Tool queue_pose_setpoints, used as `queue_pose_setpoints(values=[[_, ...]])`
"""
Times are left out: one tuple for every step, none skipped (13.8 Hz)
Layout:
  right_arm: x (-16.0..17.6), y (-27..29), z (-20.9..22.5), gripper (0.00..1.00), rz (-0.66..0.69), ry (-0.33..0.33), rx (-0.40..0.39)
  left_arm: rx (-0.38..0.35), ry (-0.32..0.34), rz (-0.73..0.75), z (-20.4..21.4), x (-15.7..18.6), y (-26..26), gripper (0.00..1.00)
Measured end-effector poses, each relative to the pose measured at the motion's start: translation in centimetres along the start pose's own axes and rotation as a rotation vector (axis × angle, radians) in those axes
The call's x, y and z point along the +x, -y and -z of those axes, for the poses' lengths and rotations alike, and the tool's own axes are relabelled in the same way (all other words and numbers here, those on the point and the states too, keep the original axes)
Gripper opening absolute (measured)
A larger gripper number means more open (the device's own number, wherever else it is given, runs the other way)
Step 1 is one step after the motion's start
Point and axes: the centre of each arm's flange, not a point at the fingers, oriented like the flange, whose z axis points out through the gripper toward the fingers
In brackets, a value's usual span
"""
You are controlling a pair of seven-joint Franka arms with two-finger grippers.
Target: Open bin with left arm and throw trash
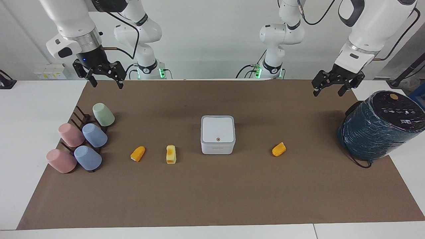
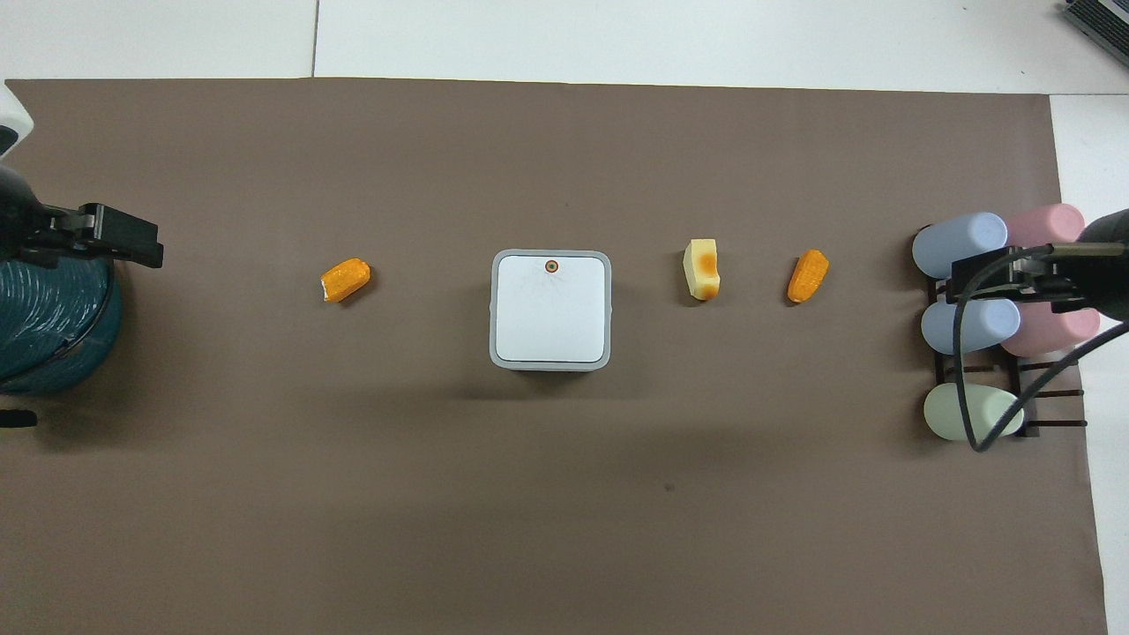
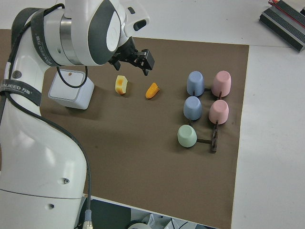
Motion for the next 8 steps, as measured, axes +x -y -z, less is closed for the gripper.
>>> queue_pose_setpoints(values=[[-0.03, 0.09, -0.01, 1.00, 0.007, 0.001, 0.000, 0.000, 0.001, 0.000, -0.02, 0.00, 0.00, 1.00], [-0.10, 0.10, -0.06, 1.00, 0.020, 0.007, -0.001, 0.000, 0.002, 0.000, -0.09, -0.01, 0.00, 1.00], [-0.23, 0.09, -0.14, 1.00, 0.041, 0.019, -0.002, 0.000, 0.004, 0.000, -0.17, -0.01, 0.00, 1.00], [-0.36, 0.07, -0.22, 1.00, 0.059, 0.029, -0.003, 0.000, 0.006, 0.000, -0.26, -0.02, 0.00, 1.00], [-0.45, 0.05, -0.24, 1.00, 0.068, 0.035, -0.004, 0.000, 0.007, 0.000, -0.35, -0.02, 0.00, 1.00], [-0.49, 0.03, -0.21, 1.00, 0.070, 0.036, -0.004, 0.000, 0.008, 0.000, -0.39, -0.03, 0.00, 1.00], [-0.50, -0.01, -0.19, 1.00, 0.070, 0.036, -0.004, 0.000, 0.009, 0.000, -0.40, -0.03, -0.04, 1.00], [-0.50, -0.10, -0.17, 1.00, 0.068, 0.036, -0.004, 0.000, 0.010, -0.004, -0.46, -0.06, -0.22, 1.00]])
